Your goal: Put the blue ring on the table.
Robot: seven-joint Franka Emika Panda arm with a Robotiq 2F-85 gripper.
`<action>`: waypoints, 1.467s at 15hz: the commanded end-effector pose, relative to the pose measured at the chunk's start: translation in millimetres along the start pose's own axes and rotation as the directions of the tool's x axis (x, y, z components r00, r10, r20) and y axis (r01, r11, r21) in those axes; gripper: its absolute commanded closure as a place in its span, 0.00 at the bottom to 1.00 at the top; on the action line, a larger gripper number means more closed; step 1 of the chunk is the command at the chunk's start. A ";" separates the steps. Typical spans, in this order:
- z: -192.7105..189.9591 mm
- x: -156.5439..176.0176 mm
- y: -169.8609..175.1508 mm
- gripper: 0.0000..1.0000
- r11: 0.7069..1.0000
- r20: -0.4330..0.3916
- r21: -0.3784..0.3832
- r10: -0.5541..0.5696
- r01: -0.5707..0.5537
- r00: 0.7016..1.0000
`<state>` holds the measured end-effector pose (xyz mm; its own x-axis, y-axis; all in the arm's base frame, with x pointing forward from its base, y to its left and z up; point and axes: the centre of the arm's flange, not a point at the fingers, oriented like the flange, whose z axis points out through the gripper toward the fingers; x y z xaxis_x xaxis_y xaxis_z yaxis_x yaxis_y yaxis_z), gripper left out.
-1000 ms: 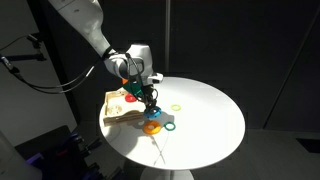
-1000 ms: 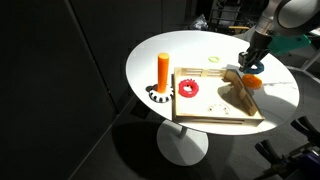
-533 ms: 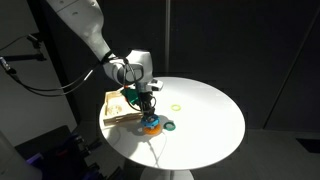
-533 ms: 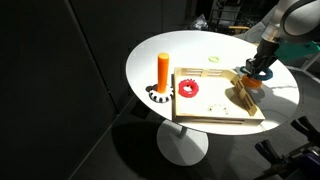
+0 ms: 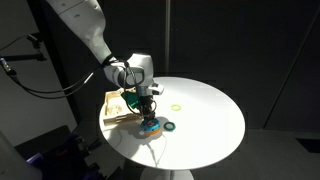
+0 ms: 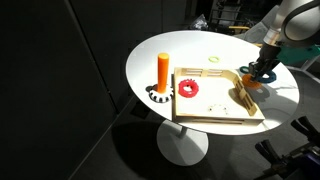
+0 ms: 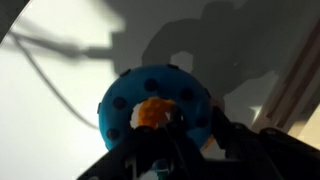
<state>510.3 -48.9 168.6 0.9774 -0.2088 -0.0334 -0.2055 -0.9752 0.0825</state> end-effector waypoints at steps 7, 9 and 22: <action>-10.9 -2.9 -3.0 0.00 1.000 0.022 0.015 -0.018 0.018 1.000; -18.4 -3.9 -8.2 0.00 0.999 0.048 0.036 -0.029 0.027 0.998; -131.1 -13.2 -37.7 0.00 0.994 0.288 0.051 -0.108 0.097 0.951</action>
<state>506.0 -2.8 259.9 0.9481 -0.1137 -0.2970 -0.1121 -0.9934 0.0223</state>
